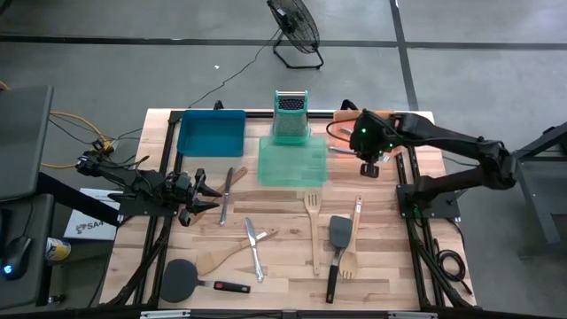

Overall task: Pick & Place Kitchen Items
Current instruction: Put the silver knife into the orange bin

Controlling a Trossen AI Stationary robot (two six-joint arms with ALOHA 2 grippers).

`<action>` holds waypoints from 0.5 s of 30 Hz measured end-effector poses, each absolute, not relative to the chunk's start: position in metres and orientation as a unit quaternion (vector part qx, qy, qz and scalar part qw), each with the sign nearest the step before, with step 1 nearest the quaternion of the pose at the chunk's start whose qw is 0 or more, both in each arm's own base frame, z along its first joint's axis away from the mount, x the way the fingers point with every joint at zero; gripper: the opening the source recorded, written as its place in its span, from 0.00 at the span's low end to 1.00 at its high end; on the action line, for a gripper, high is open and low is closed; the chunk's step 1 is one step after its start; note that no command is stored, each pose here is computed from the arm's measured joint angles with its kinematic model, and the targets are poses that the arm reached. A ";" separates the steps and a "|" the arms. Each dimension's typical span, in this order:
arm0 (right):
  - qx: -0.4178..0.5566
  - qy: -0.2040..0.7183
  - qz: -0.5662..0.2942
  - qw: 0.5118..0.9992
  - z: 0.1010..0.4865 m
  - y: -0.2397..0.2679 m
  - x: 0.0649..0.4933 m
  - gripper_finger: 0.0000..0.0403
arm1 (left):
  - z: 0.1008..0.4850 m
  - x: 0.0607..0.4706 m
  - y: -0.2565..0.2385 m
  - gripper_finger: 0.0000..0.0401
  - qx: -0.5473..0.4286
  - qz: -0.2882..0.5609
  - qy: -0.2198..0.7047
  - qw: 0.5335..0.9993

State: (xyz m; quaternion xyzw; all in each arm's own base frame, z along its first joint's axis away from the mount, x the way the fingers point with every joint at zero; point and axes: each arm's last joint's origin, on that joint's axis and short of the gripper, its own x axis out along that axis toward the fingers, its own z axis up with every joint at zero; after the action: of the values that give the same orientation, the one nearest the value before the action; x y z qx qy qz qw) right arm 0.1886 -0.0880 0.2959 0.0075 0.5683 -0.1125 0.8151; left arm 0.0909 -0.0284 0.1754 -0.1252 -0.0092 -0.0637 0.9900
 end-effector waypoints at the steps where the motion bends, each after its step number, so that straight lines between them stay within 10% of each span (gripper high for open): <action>1: 0.010 0.568 -0.113 0.815 0.296 -0.091 0.187 0.08 | 0.175 0.091 -0.028 0.38 -0.125 -0.064 -0.009 0.990; 15: 0.068 0.565 -0.161 0.806 0.293 -0.133 0.164 0.08 | 0.175 0.091 -0.028 0.38 -0.125 -0.064 -0.009 0.990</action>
State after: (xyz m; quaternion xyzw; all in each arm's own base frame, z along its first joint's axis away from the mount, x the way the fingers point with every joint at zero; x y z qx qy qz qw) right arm 0.1641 -0.1327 0.2927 0.0676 0.5652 -0.1611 0.8062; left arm 0.0909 -0.0284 0.1754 -0.1252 -0.0094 -0.0638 0.9900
